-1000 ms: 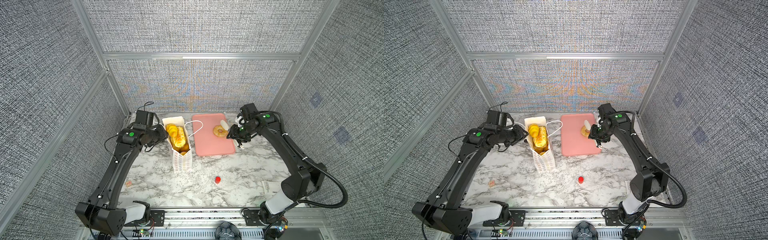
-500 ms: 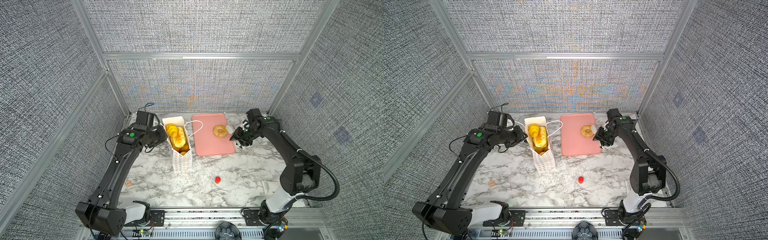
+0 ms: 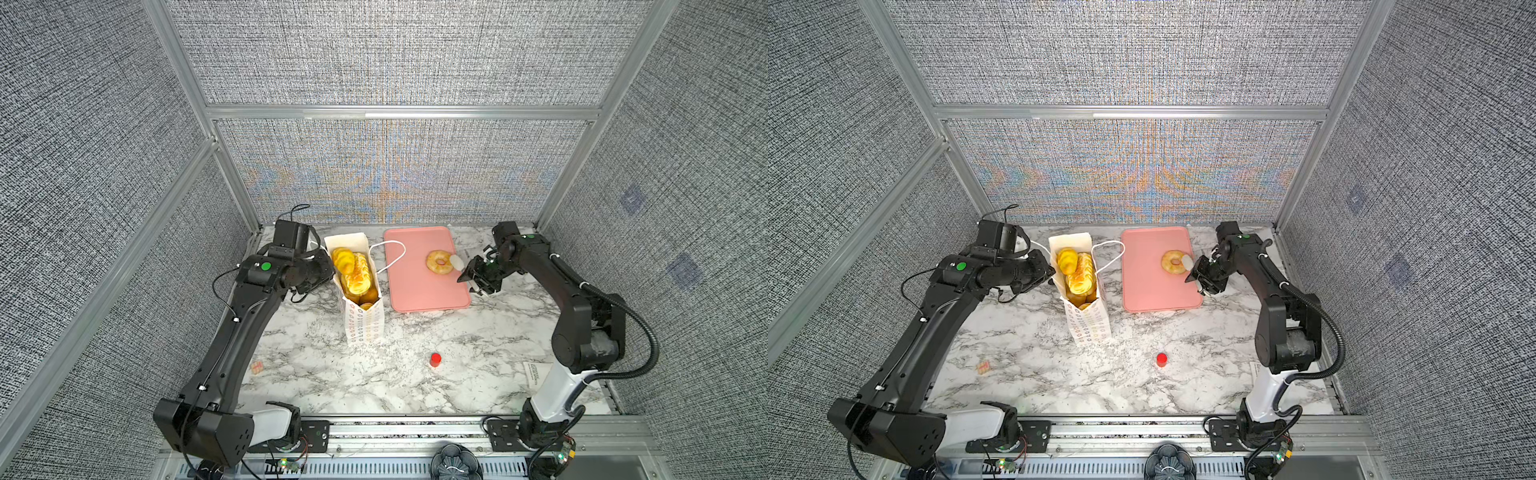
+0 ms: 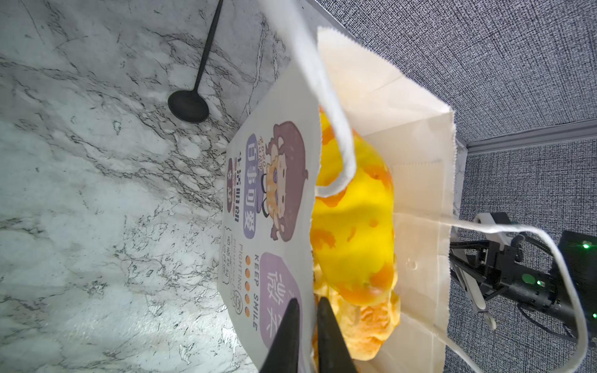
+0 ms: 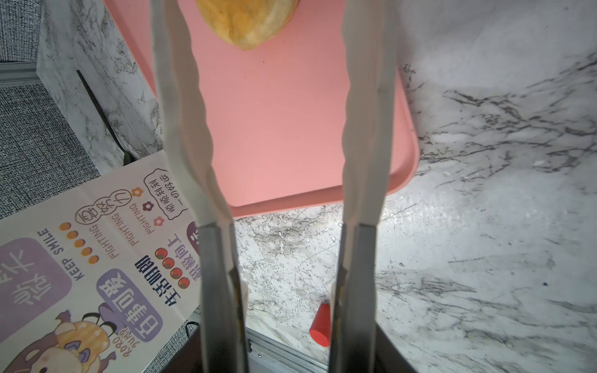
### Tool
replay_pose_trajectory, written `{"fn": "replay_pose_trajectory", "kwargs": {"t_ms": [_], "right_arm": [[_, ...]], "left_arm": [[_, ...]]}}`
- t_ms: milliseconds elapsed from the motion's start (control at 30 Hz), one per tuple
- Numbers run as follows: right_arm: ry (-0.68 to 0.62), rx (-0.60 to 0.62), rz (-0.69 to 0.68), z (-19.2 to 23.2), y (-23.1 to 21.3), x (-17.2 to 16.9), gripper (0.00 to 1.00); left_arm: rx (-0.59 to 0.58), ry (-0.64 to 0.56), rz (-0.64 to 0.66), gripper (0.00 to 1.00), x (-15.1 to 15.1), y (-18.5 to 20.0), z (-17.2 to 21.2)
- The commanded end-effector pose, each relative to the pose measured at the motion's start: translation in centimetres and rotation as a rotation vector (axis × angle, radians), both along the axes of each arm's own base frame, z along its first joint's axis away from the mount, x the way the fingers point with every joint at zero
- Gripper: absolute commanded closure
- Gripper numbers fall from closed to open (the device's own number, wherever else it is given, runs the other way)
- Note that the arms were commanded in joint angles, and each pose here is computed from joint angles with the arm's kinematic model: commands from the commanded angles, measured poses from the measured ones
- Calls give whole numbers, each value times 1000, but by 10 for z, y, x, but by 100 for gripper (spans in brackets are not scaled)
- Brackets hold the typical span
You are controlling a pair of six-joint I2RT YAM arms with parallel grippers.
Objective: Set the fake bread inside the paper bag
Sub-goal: 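Lower the tongs toward the ring doughnut on the pink tray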
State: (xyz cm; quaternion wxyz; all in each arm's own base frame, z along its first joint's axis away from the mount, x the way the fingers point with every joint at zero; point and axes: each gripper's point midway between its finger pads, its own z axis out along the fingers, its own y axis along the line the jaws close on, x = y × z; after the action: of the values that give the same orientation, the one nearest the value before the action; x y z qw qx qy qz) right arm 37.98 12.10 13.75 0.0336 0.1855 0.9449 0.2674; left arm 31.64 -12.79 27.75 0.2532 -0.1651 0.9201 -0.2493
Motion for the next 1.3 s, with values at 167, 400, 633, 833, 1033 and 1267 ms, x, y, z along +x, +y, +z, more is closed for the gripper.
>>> {"fn": "replay_pose_trajectory", "kwargs": {"t_ms": [167,400,633,833,1033,1267], "right_arm": [[4,43,0,-6,6,14,49],[25,72,10,-14,10,20,49],[42,97,18,-21,14,25,52],[57,96,30,-27,13,30,53],[62,93,39,-31,13,36,54],[72,98,46,-38,14,40,58]], "left_arm": [[-2,-11,1,85,3,0,3],[0,-9,1,86,5,0,2],[3,-9,4,85,6,0,2],[10,-4,10,85,6,1,0],[14,1,15,85,5,2,-2],[16,0,21,85,7,3,-2]]}}
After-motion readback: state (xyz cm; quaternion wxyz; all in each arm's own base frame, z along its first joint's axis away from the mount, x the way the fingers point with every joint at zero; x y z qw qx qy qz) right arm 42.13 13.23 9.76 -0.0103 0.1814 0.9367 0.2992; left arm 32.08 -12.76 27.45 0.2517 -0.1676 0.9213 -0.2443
